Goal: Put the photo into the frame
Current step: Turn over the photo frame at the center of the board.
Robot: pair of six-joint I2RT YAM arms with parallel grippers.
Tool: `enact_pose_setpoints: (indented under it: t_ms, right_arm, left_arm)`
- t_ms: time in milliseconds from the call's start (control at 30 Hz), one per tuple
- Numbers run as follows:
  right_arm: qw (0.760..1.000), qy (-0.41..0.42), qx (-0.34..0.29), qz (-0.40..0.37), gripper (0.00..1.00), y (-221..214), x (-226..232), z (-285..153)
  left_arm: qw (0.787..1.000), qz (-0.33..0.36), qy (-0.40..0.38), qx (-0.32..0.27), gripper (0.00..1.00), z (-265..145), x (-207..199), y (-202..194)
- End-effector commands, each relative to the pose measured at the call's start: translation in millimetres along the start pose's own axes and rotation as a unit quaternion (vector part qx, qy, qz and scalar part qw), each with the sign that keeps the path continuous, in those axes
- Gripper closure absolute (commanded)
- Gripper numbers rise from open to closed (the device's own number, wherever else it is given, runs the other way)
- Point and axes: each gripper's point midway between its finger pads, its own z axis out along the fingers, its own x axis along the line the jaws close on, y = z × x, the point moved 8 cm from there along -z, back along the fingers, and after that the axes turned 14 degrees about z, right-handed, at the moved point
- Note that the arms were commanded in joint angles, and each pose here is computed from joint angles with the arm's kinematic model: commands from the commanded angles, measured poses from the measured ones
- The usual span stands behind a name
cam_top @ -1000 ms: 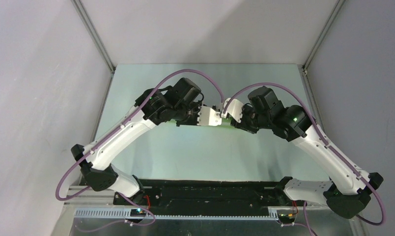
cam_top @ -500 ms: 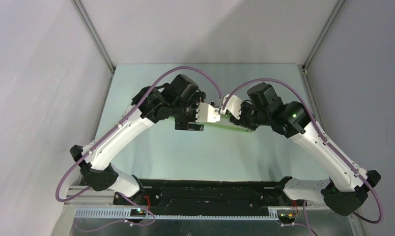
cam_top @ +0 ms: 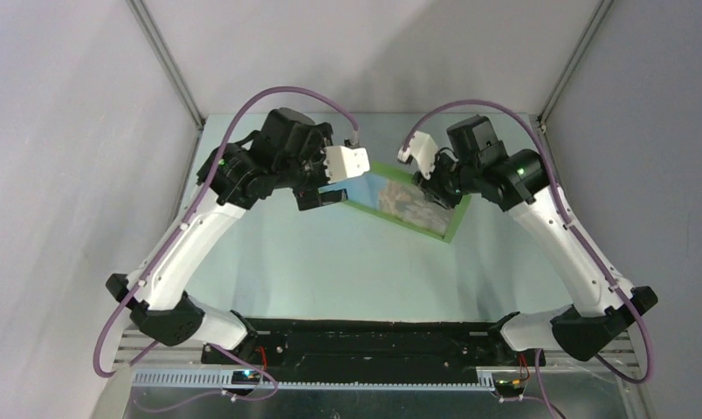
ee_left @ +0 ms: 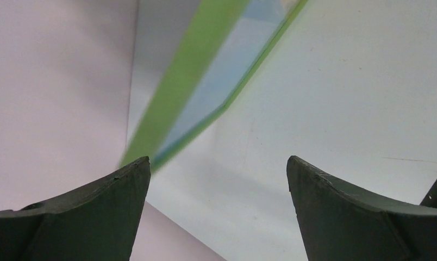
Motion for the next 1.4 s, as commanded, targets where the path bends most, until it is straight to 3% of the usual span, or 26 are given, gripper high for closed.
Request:
enact_pose_setpoints:
  t_ms: [0, 233, 533, 1000, 1367]
  right_arm:
    - [0.994, -0.011, -0.037, 0.104, 1.0, 18.8, -15.9, -10.9]
    - [0.977, -0.005, -0.027, 0.21, 1.0, 33.1, -49.3, -2.7]
    - [0.933, 0.008, -0.048, 0.358, 1.0, 28.7, -101.1, 2.5]
    - [0.839, 0.038, -0.088, 0.535, 1.0, -37.8, -145.4, 31.5]
    - [0.801, 0.064, -0.093, 0.588, 1.0, -82.6, -148.4, 58.5]
  left_arm:
    - [0.998, -0.033, 0.058, -0.012, 0.0, -29.7, 6.1, -5.7]
    - [0.998, -0.041, 0.048, -0.002, 0.0, -28.4, -7.9, -15.5]
    - [0.998, -0.051, 0.045, -0.002, 0.0, -27.7, -16.3, -19.2]
    - [0.997, -0.068, 0.034, 0.007, 0.0, -16.2, -27.9, -28.3]
    - [0.997, -0.073, 0.027, 0.011, 0.0, -9.1, -30.1, -29.0]
